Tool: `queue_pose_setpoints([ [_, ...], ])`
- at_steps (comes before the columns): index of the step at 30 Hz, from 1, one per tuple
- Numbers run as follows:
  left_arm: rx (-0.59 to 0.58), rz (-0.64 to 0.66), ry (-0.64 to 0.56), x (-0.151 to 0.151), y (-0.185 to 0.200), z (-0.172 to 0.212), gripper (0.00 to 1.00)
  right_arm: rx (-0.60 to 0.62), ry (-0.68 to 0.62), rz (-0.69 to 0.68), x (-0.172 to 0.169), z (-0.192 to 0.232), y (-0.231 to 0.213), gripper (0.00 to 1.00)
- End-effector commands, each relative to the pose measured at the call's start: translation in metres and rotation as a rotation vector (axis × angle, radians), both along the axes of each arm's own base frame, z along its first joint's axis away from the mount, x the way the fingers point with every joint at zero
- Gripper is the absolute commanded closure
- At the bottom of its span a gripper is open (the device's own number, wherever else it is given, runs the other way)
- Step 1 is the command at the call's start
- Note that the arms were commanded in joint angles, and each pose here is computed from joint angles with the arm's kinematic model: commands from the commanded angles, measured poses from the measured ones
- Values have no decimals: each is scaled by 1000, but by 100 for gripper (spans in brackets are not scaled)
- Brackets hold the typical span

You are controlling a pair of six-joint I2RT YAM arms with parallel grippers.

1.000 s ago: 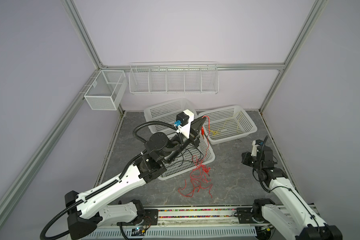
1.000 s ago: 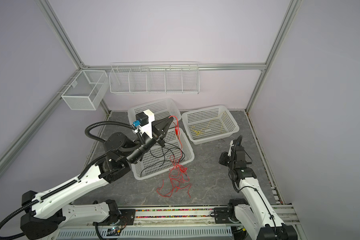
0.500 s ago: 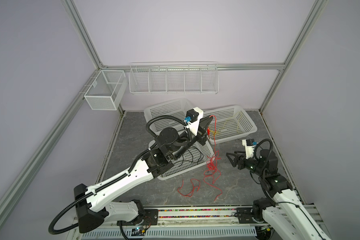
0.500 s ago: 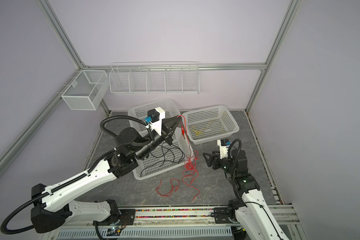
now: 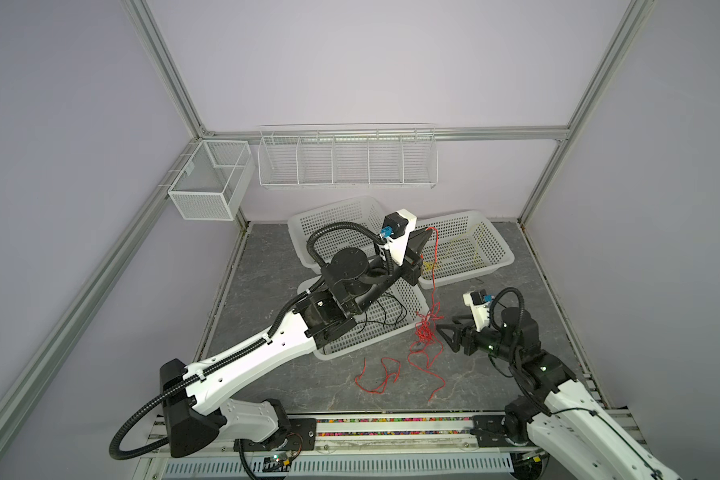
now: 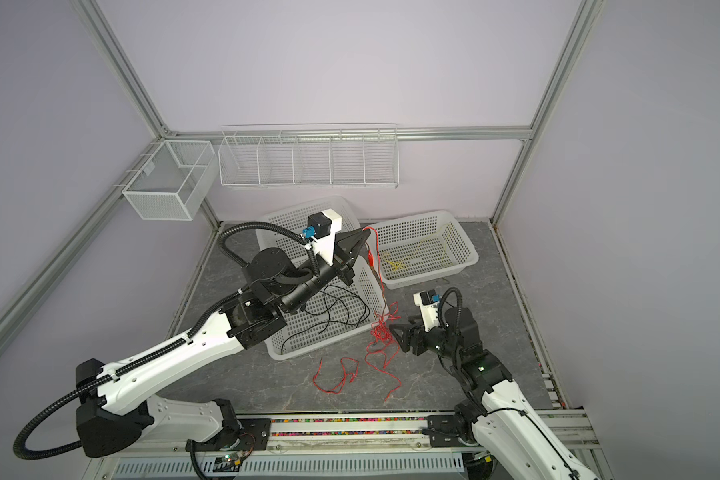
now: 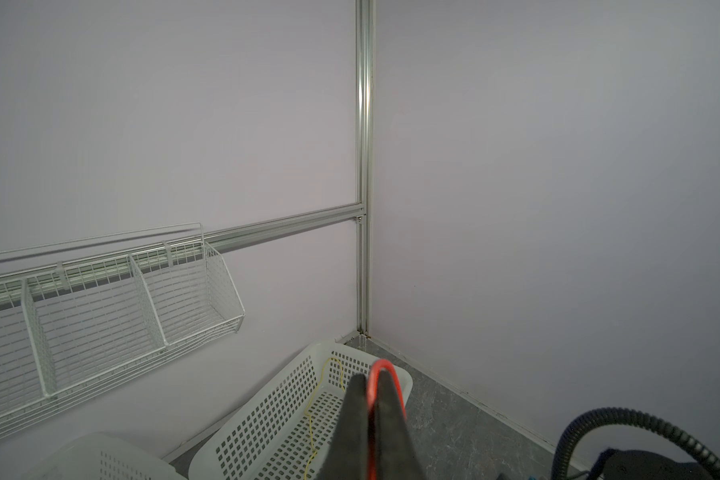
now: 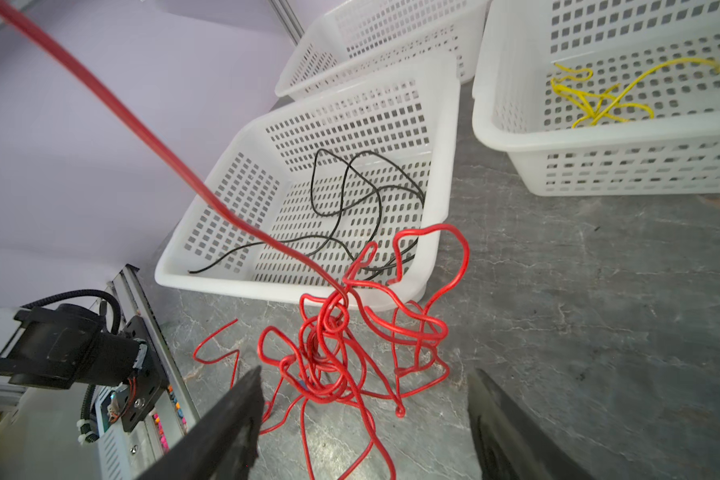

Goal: Untangle the cables

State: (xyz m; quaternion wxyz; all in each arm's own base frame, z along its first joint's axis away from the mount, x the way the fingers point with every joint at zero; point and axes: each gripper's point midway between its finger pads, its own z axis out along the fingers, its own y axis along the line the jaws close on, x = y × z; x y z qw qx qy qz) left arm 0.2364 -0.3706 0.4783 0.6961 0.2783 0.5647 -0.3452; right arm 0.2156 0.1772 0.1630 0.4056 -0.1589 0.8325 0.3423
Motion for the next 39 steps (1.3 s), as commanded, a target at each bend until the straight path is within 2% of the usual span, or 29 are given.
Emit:
queue_pose_setpoints([
  [1,-55,3,-22,-1,6,25,100,-35,-18,-35,9,-9,3,21],
  [7,-62,-9,-26,-3,5,28,100,-106,-6,-45,19,-28,18,24],
  [10,-62,-6,-25,-3,6,28,100,-120,-7,-26,20,-33,27,36],
  [13,-63,-5,-28,-3,6,29,100,-135,1,-24,23,-38,31,61],
  [15,-61,0,-30,-3,7,30,100,-154,12,-32,24,-43,30,81],
  [17,-56,13,-36,-2,10,30,100,-176,20,-54,25,-46,26,93],
  [22,-49,67,-57,0,23,38,100,-294,59,-205,29,-58,-8,94],
  [27,-89,137,-96,-4,50,58,100,-416,113,-383,23,-73,-51,94],
  [33,-144,249,-134,-10,95,81,100,-445,119,-522,25,-72,-75,94],
  [39,-172,390,-169,-17,145,96,100,-472,166,-572,30,-78,-84,94],
])
